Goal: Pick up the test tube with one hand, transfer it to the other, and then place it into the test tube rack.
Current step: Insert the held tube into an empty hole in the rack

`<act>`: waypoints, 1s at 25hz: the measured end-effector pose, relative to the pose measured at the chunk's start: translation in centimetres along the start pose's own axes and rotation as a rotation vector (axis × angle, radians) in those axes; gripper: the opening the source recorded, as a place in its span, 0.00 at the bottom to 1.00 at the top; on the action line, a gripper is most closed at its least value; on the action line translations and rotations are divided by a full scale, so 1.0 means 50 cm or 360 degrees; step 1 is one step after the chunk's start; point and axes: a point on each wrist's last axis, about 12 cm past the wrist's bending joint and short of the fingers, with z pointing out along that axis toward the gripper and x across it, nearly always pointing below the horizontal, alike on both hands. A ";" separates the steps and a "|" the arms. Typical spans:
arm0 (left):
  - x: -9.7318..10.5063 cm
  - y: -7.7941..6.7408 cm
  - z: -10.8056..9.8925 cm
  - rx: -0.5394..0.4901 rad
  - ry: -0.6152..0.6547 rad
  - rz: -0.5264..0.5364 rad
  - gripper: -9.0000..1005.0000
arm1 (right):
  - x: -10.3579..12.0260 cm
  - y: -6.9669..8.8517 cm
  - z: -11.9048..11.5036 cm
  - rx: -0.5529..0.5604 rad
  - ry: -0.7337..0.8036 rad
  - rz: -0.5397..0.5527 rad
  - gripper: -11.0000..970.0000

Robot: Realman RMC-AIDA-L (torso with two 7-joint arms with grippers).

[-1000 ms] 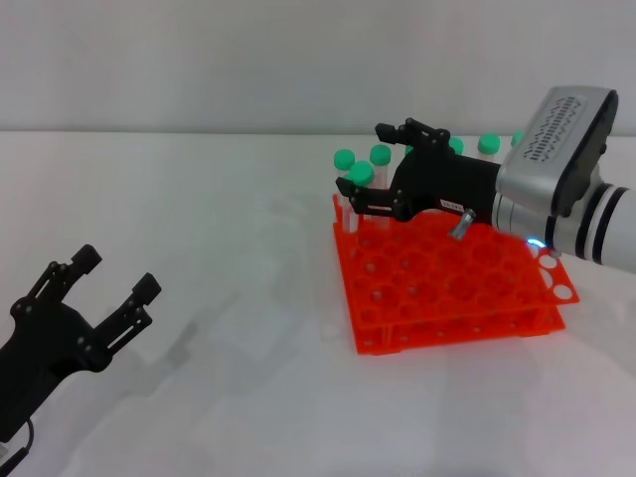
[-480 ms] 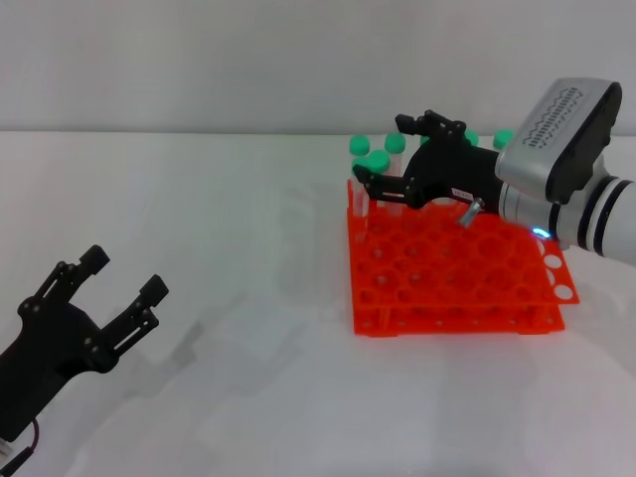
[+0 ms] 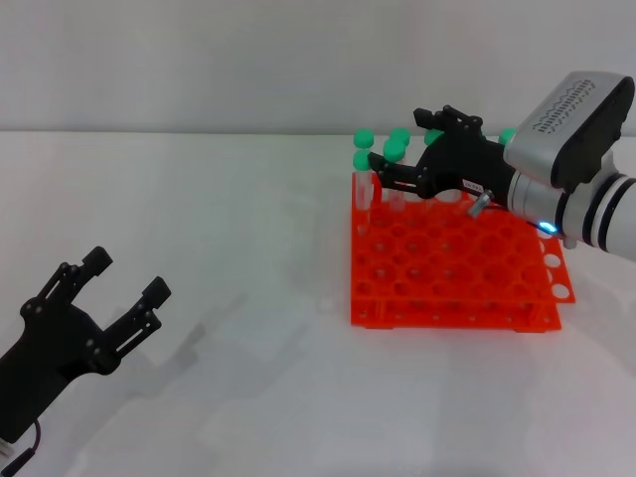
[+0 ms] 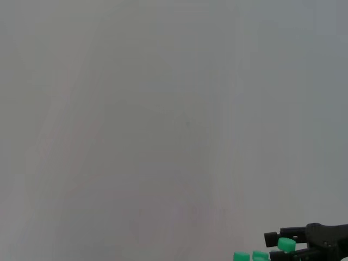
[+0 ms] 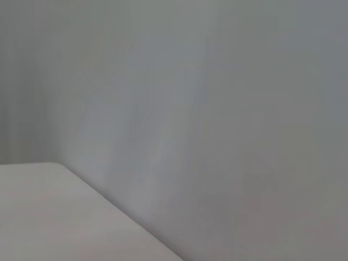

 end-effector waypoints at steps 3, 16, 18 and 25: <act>0.000 0.000 0.000 0.0000 0.0000 0.0000 0.88 | 0.004 0.000 -0.002 0.0002 0.0005 0.0005 0.90; 0.001 -0.002 0.000 0.0016 0.0010 -0.0002 0.88 | 0.005 0.007 -0.014 -0.0058 -0.0061 0.0006 0.89; 0.001 -0.002 0.001 0.0020 0.0010 -0.0001 0.88 | 0.001 0.007 -0.011 -0.0058 -0.0062 0.0001 0.89; 0.001 -0.004 0.004 0.0039 0.0015 -0.0001 0.88 | -0.009 0.005 0.006 -0.0029 -0.0018 -0.0027 0.88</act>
